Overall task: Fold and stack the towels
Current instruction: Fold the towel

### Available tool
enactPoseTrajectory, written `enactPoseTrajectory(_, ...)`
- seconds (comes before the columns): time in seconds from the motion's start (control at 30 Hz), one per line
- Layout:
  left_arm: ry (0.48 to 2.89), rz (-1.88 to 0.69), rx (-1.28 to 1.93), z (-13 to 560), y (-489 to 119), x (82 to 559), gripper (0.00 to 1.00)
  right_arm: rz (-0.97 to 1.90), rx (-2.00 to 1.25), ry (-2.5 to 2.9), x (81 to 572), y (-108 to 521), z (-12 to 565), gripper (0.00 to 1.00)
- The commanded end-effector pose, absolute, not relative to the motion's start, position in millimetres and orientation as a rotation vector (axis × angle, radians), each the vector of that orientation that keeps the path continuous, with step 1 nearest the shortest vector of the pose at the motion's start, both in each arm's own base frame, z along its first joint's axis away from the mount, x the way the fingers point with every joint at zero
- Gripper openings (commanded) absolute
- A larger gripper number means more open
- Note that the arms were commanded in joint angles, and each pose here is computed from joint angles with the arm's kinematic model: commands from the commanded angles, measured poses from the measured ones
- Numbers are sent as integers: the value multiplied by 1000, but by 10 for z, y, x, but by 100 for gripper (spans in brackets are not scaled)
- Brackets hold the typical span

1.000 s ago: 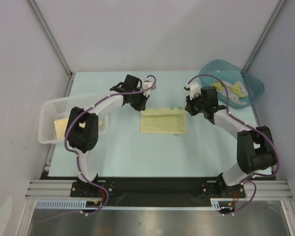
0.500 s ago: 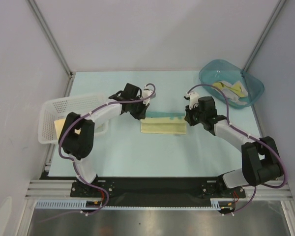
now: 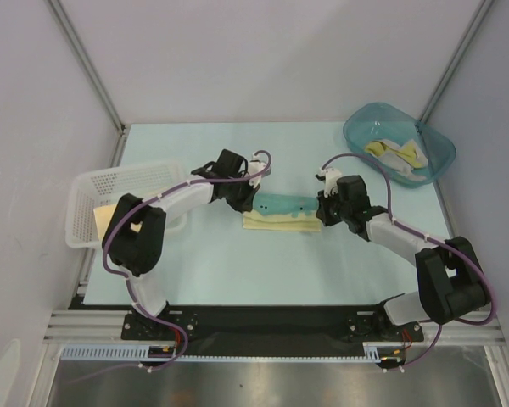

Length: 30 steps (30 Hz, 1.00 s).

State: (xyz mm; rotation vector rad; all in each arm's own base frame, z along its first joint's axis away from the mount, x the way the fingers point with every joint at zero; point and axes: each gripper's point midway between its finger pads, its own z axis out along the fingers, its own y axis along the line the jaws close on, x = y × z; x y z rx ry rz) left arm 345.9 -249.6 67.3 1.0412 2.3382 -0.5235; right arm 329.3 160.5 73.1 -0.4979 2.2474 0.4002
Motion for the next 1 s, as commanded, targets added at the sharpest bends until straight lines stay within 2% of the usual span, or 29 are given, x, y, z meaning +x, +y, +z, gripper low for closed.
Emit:
enactPoseTrajectory(0.0, 2310, -547, 1027, 734, -2567, 3456, 0, 408, -468, 2248, 3285, 1633, 783, 0)
enactPoseTrajectory(0.43, 2346, -560, 1036, 696, -2546, 3329, 0, 350, -387, 2311, 3206, 1512, 720, 0)
enactPoseTrajectory(0.63, 2379, -583, 1047, 661, -2528, 3227, 1, 346, -358, 2351, 3148, 1485, 651, 9)
enactPoseTrajectory(0.7, 2387, -584, 1042, 680, -2509, 3206, 5, 374, -353, 2370, 3113, 1521, 629, 17)
enactPoseTrajectory(0.73, 2387, -590, 1042, 695, -2513, 3196, 17, 406, -339, 2373, 3108, 1558, 659, 20)
enactPoseTrajectory(0.77, 2393, -595, 1040, 720, -2513, 3183, 26, 447, -349, 2368, 3065, 1602, 719, 25)
enactPoseTrajectory(0.87, 2376, -617, 1035, 880, -2543, 3179, 29, 522, -321, 2304, 3040, 1678, 999, 32)
enactPoseTrajectory(0.97, 2344, -724, 1018, 1102, -2728, 3160, 32, 572, -267, 2258, 3098, 1728, 1300, 34)
